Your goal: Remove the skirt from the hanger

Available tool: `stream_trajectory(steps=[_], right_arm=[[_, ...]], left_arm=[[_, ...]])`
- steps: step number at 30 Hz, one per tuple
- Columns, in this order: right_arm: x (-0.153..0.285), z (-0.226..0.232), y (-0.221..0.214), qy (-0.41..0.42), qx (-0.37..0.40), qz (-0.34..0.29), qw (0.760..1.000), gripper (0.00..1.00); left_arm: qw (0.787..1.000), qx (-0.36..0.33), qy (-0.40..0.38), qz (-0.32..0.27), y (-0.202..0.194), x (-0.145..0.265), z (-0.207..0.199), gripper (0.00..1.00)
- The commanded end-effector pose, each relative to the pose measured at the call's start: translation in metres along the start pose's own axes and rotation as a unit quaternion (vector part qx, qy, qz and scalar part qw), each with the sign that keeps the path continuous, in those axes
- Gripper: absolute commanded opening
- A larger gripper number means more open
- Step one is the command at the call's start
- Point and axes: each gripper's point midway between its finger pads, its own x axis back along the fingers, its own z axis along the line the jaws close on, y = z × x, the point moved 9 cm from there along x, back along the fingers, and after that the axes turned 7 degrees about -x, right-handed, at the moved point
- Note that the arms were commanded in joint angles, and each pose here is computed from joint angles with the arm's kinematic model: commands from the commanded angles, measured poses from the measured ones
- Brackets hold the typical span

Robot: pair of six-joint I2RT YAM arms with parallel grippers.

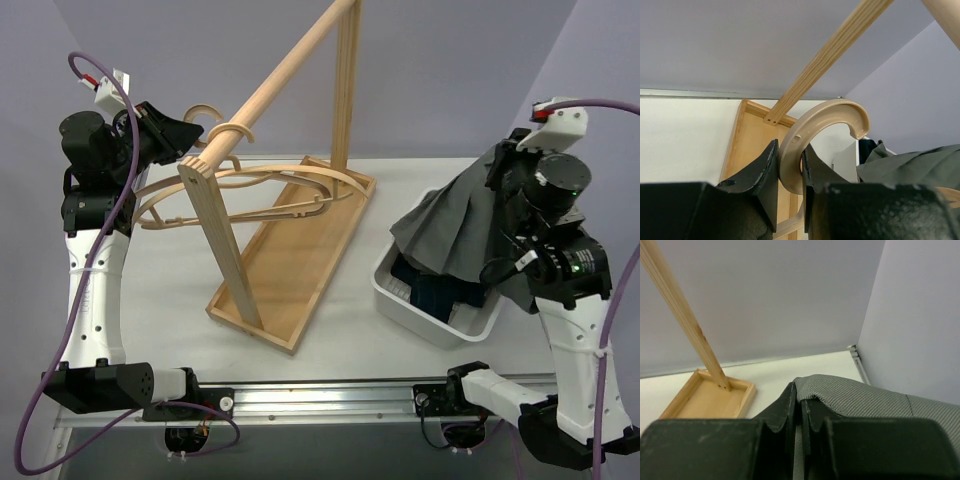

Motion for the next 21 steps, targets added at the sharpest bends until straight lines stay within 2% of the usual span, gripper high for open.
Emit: stream_trajectory(steps=[1,3,4,9,14,21], right_arm=[[-0.001,0.002,-0.015,0.009,-0.042,-0.004,0.999,0.0],[0.003,-0.001,-0.032,-0.003,-0.063,0.011,0.998,0.0],[-0.002,-0.004,-0.057,-0.016,-0.06,0.039,0.997,0.0],[0.004,-0.022,-0.121,-0.112,-0.088,0.104,0.984,0.0],[0.006,-0.033,-0.197,-0.21,-0.138,0.183,0.95,0.0],[-0.009,-0.026,-0.294,-0.253,-0.203,0.284,0.902,0.0]], left_arm=[[0.999,-0.022,-0.006,-0.026,0.013,0.006,-0.009,0.02],[0.999,-0.022,-0.007,-0.026,0.012,0.006,-0.009,0.02],[0.999,-0.023,-0.008,-0.025,0.011,0.006,-0.009,0.02],[0.999,-0.022,-0.012,-0.025,0.011,0.006,-0.011,0.02],[0.999,-0.023,-0.019,-0.023,0.009,0.004,-0.013,0.02],[0.999,-0.027,-0.026,-0.022,0.009,0.009,-0.018,0.02]])
